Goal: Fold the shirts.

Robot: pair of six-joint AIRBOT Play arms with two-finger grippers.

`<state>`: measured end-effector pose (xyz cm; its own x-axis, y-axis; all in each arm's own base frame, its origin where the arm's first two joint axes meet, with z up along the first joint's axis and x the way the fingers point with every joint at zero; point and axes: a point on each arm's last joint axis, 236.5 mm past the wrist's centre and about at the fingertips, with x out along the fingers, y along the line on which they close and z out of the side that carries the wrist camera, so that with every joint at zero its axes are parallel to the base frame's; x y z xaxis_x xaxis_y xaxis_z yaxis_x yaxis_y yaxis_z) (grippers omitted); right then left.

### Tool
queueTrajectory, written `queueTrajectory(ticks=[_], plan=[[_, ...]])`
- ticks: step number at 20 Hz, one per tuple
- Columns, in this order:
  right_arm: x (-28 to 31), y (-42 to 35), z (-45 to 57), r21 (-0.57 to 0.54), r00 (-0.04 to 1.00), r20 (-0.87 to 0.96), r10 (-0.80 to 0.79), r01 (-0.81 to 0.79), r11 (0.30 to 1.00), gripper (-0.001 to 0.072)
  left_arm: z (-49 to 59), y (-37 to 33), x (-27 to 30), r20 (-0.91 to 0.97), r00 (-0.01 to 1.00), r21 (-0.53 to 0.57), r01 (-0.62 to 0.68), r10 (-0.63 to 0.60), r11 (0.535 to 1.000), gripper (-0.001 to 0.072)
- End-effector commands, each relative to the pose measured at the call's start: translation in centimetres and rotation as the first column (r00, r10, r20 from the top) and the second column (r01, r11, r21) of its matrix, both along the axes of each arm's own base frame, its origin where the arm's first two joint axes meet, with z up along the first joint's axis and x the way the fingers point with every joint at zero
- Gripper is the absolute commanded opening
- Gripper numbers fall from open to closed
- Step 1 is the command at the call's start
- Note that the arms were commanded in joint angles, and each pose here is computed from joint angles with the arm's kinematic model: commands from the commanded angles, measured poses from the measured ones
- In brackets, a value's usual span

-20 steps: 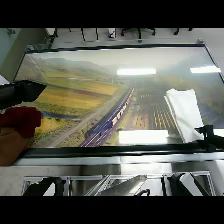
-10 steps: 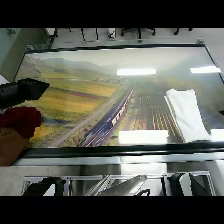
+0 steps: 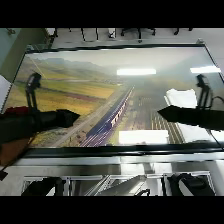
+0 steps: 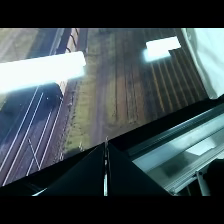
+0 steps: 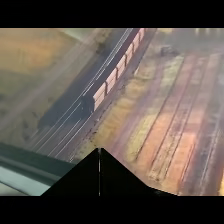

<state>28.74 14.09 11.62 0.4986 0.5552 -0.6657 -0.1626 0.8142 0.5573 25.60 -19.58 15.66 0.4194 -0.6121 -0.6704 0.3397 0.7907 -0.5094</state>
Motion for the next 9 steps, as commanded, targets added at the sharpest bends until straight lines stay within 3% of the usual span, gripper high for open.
queueTrajectory(ticks=[1,9], plan=[[-0.8,4.4,-1.1,0.032,0.997,0.003,0.08,-0.08,0.996,0.0027,-2.0,-1.7,-1.3,-0.023,1.0,-0.024,0.016,-0.017,1.0,0.0014],[-1.1,4.9,-0.9,0.059,0.996,-0.01,0.089,-0.088,0.994,0.0027,-2.2,-0.1,-0.4,-0.038,0.999,-0.019,-0.039,0.038,0.999,0.0014]])
